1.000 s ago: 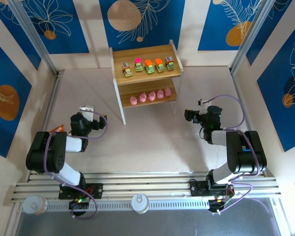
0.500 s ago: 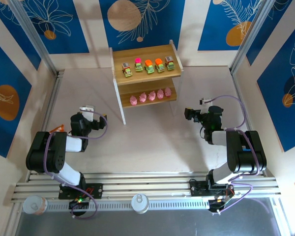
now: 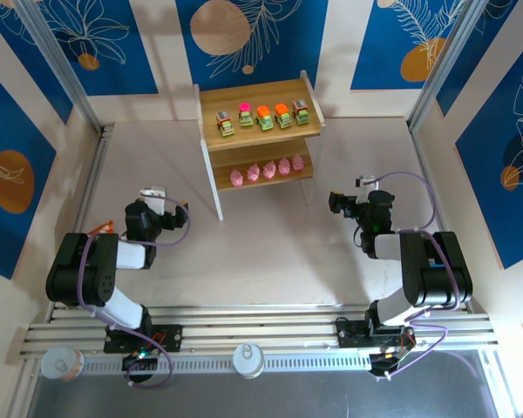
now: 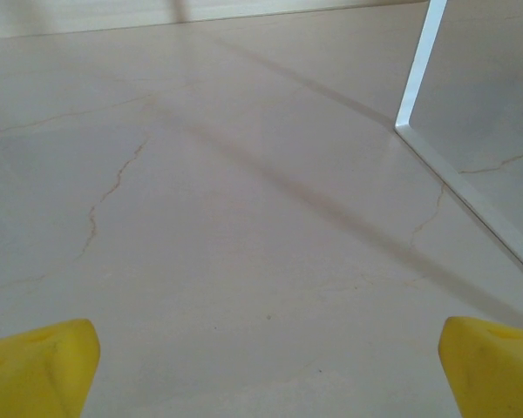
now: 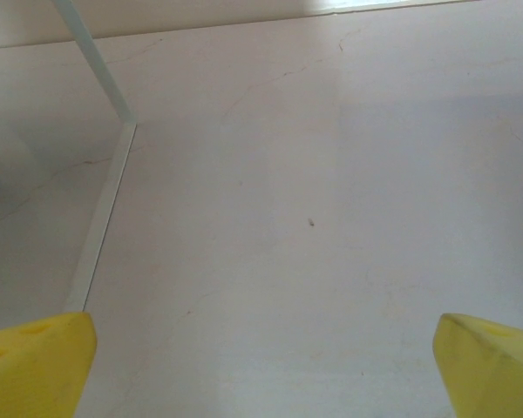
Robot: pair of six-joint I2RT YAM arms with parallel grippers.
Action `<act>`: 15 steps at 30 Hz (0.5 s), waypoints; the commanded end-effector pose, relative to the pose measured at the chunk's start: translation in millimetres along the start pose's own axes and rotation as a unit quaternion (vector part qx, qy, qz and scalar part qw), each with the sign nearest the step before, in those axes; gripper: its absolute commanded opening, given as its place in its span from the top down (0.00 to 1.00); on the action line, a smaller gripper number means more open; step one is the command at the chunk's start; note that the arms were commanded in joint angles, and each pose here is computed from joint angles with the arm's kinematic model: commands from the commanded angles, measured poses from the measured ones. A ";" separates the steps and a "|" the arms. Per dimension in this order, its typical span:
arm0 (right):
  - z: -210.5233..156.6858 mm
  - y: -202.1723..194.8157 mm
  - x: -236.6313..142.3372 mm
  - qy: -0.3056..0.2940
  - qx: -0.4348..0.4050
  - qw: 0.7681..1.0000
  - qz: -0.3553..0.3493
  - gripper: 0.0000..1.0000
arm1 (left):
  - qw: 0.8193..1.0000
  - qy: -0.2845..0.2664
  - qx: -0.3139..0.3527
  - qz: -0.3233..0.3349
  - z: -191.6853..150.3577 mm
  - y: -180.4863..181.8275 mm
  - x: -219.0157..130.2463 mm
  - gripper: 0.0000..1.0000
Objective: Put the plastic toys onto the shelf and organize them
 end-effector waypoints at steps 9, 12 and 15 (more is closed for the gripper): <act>3.1 -2.0 -0.1 -0.013 -0.001 1.000 -0.010 0.01 | 1.000 -0.019 0.001 0.004 12.5 0.4 2.2 0.00; 2.9 -1.4 -0.2 -0.013 -0.001 1.000 -0.009 0.01 | 1.000 -0.019 0.002 0.003 12.2 0.1 2.1 0.00; 3.4 -1.4 -0.1 -0.014 -0.001 1.000 -0.009 0.01 | 1.000 -0.020 0.003 0.001 13.1 -1.1 2.4 0.00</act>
Point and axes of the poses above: each hand's point on the last joint's axis, 136 mm out from that joint toward the fingers, its own x axis out along the fingers, its own y axis along the line the jaws close on, z = x × y, the point moved 1 cm from there along -x, back along the fingers, and after that the axes turned 8 degrees about -x, right-handed, at the moved point
